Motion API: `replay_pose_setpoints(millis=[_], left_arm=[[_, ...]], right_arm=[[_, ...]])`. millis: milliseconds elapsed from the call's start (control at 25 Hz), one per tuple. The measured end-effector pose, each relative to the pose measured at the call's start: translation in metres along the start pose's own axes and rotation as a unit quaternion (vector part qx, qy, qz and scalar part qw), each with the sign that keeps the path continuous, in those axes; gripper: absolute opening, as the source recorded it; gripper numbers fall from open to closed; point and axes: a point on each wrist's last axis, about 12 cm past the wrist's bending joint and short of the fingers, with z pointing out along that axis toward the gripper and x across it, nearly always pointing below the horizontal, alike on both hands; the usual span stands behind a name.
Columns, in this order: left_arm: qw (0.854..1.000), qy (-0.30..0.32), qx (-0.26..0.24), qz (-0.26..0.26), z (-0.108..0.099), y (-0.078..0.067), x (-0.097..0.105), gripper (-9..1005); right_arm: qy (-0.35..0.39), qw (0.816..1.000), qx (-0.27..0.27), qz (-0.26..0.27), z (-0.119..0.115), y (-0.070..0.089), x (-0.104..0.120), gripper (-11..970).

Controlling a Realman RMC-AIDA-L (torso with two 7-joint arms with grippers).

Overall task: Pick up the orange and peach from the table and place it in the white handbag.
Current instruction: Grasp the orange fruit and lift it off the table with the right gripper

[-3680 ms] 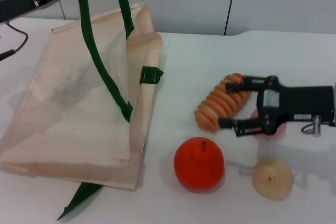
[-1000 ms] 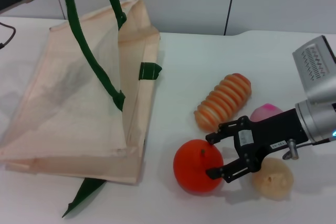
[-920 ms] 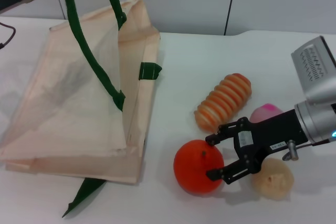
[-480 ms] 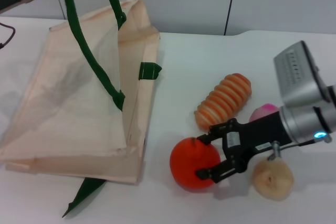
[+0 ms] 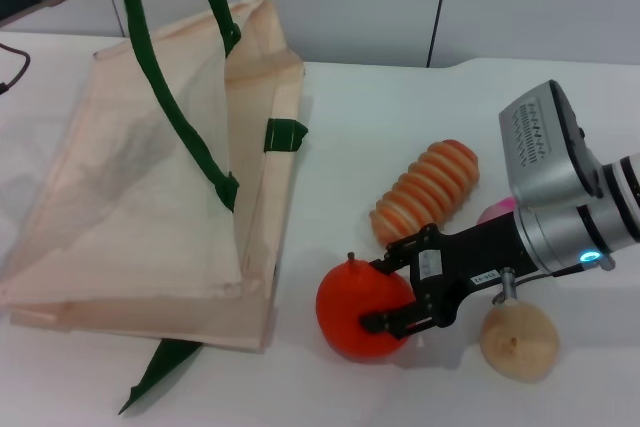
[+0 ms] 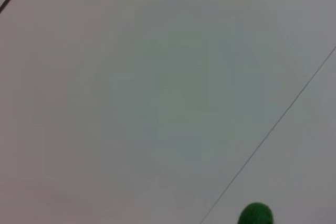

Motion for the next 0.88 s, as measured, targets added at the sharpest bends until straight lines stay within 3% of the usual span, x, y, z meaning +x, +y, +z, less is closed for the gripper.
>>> replay_pose_setpoints(millis=[240,440,880], left_arm=[[1.0,0.0,0.0,0.0,-0.0003,0.0001,0.0002,128],[1.0,0.0,-0.001,-0.001,-0.0013,0.0005,0.0007,128],[1.0,0.0,-0.001,0.0,-0.0016,0.0005,0.0009,128]], right_arm=[[-0.001,1.0,-0.002,0.001,-0.0006,0.0001,-0.0004,699],[0.0,1.0,-0.004,0.001,-0.0012,0.0005,-0.0002,562],[0.002,1.0,0.0,0.0,-0.0042,-0.0013,0.0004,466]])
